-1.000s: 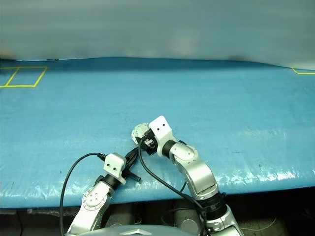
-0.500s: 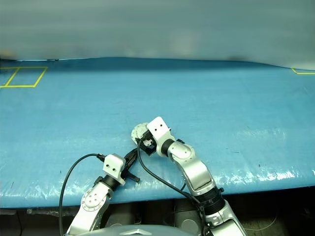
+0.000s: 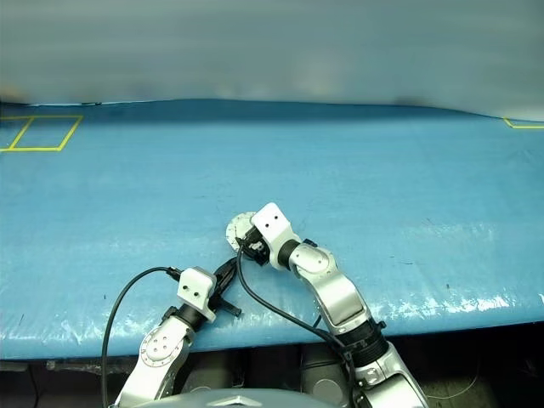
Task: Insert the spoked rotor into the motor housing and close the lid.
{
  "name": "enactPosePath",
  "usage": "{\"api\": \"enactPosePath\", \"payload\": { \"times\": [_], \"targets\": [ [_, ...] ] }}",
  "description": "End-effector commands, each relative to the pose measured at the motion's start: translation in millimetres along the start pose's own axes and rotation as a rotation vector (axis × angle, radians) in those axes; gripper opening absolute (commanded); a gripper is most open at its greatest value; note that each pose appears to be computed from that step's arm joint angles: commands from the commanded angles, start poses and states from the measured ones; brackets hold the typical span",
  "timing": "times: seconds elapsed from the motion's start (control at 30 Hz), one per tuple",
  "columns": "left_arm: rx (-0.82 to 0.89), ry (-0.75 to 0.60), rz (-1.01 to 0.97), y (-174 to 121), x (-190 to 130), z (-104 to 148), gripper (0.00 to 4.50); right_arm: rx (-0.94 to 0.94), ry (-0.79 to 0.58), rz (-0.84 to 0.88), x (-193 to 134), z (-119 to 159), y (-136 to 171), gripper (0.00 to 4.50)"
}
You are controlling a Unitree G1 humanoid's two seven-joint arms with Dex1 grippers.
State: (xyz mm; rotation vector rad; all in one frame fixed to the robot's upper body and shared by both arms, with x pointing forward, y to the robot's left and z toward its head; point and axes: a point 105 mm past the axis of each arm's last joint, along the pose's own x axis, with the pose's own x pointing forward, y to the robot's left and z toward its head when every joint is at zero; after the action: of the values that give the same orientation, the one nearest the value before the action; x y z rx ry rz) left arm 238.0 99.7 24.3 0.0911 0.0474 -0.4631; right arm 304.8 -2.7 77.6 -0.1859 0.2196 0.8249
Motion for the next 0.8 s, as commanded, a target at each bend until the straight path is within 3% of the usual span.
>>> {"api": "enactPosePath", "payload": {
  "times": [0.03, 0.3, 0.8],
  "targets": [
    [-0.003, -0.052, 0.000, -1.3, 1.0, 12.5, 0.00, -0.031, -0.064, 0.009, -4.5, 22.7, -2.1, 3.02],
    [-0.008, -0.050, -0.003, -2.9, 1.5, 11.1, 0.00, -0.064, -0.046, 0.050, -4.4, 22.9, -0.6, 3.02],
    [-0.009, -0.047, -0.005, -2.6, -0.5, 11.1, 0.00, -0.032, -0.019, 0.133, -1.6, -4.2, 7.7, 3.02]
  ]
}}
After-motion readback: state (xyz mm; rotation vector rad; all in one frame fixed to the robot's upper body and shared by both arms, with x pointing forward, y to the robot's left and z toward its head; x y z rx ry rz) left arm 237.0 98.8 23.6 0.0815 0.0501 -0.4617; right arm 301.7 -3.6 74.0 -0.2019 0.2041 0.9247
